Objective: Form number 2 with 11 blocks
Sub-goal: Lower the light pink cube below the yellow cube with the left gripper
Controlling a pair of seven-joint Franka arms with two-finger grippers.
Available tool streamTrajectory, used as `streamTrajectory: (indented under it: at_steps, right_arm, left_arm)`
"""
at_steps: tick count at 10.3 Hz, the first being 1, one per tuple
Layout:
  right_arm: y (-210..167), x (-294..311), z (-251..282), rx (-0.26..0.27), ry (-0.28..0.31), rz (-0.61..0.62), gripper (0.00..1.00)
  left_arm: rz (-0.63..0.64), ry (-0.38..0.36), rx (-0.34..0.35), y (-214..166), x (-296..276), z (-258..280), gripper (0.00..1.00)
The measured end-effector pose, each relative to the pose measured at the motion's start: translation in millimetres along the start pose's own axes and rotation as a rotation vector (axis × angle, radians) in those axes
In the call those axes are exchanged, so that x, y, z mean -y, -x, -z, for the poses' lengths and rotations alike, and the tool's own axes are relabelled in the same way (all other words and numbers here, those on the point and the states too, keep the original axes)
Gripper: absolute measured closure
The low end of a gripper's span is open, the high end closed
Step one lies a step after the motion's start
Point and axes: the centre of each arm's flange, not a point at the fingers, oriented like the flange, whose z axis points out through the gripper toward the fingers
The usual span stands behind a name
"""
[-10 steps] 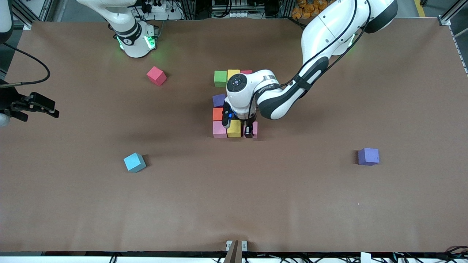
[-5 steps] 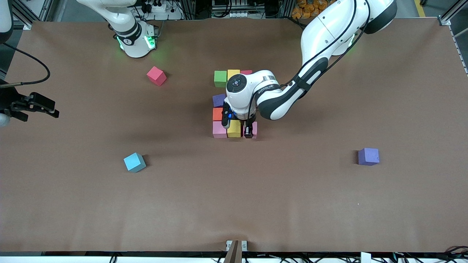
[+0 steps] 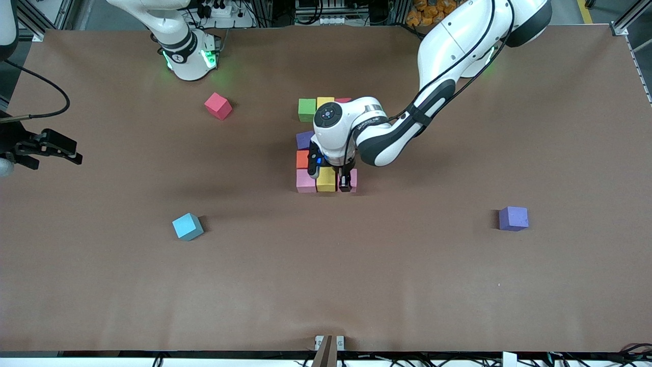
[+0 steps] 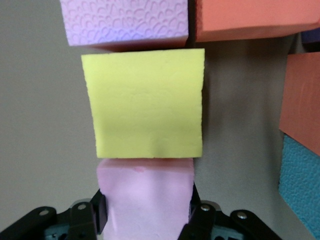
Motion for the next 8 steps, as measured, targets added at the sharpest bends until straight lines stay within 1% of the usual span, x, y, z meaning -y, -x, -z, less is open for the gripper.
streamTrajectory:
  at_steps: [8]
  right_arm:
    - [0.0, 0.0, 0.0, 0.000, 0.000, 0.000, 0.00]
  left_arm:
    - [0.010, -0.004, -0.007, -0.8, 4.3, 2.4, 0.39]
